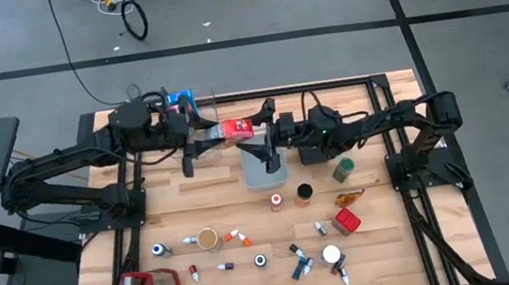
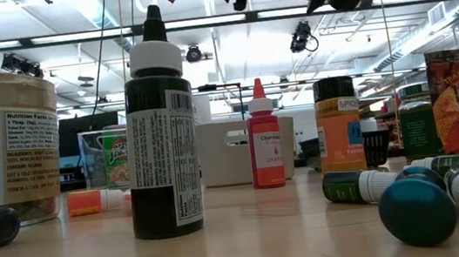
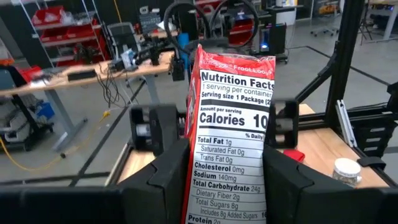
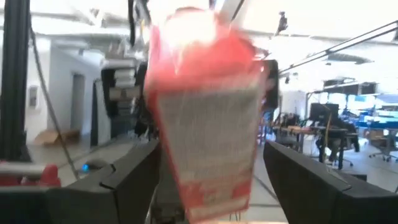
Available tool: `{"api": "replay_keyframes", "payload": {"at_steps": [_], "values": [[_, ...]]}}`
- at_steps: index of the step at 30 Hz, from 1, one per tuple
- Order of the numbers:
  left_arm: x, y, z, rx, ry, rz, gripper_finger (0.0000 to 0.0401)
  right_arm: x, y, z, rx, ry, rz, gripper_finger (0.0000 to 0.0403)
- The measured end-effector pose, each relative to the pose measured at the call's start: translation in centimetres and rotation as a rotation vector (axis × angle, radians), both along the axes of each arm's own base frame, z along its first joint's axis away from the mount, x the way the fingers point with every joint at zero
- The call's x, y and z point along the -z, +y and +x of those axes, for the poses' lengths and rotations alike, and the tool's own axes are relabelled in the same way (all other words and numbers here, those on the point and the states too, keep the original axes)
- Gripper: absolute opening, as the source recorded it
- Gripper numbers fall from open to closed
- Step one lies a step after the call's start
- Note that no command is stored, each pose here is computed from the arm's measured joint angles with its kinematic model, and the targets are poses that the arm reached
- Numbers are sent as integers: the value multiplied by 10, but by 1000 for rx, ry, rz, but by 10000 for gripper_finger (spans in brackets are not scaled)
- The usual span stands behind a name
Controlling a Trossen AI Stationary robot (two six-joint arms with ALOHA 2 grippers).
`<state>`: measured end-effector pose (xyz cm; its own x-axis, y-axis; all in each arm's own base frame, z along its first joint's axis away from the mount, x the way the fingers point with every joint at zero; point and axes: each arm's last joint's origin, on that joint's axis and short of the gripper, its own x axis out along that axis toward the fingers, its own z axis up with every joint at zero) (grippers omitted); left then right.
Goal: Pick & Place Kitchen Items
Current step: Put the right red cereal box into the transparent bin
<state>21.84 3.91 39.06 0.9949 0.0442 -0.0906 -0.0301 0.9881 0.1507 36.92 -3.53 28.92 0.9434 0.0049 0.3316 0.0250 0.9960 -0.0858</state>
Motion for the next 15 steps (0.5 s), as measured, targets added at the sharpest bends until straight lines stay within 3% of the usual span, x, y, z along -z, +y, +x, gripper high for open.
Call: {"api": "replay_keyframes", "payload": {"at_steps": [8,15], "values": [[-3,-2,0,78,-30,8,163,-1,-1,11,11,-6,-70,276],[3,-1,7,78,1,3,163,-4,1,10,-23,-34,-93,234]]}}
